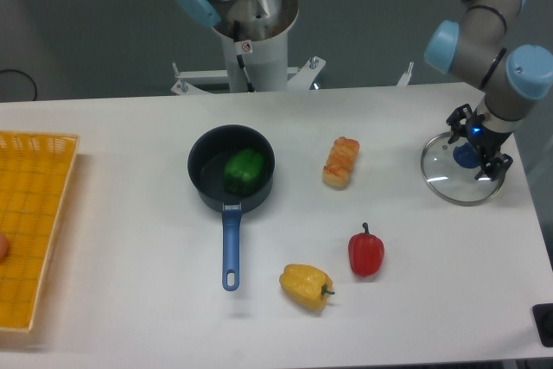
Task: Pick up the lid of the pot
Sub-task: 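Lower the open gripper onto the blue knob and close on it, then lift the glass lid by its knob and tilt it up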
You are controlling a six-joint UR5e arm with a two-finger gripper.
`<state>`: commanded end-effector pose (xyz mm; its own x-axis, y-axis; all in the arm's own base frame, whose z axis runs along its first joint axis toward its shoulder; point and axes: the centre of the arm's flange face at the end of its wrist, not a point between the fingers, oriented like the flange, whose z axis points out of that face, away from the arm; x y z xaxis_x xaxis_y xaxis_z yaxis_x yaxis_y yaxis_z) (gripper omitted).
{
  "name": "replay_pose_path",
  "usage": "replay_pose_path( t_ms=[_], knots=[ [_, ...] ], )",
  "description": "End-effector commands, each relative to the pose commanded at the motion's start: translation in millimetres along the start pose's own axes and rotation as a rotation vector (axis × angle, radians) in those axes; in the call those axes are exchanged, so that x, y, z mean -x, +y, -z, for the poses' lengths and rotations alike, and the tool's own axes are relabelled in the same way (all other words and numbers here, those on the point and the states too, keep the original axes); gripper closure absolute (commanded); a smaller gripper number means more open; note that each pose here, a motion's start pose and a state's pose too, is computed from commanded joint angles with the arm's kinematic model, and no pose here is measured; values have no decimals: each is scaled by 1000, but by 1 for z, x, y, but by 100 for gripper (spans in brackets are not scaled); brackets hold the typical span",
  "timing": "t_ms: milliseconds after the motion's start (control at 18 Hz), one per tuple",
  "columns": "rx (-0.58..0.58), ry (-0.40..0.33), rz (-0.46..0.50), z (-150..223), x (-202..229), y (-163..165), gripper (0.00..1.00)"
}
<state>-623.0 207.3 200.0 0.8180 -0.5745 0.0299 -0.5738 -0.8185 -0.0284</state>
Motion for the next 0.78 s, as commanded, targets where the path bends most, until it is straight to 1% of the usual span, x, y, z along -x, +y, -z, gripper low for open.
replay_pose_path(
  t_ms=[111,333,500,556,778],
  knots=[
    [-1,1,0,-1,0,0,13],
    [-1,1,0,-1,0,0,26],
    [-1,1,2,-1,0,0,31],
    [-1,1,5,-1,0,0,34],
    [1,-1,8,1,0,0,40]
  ],
)
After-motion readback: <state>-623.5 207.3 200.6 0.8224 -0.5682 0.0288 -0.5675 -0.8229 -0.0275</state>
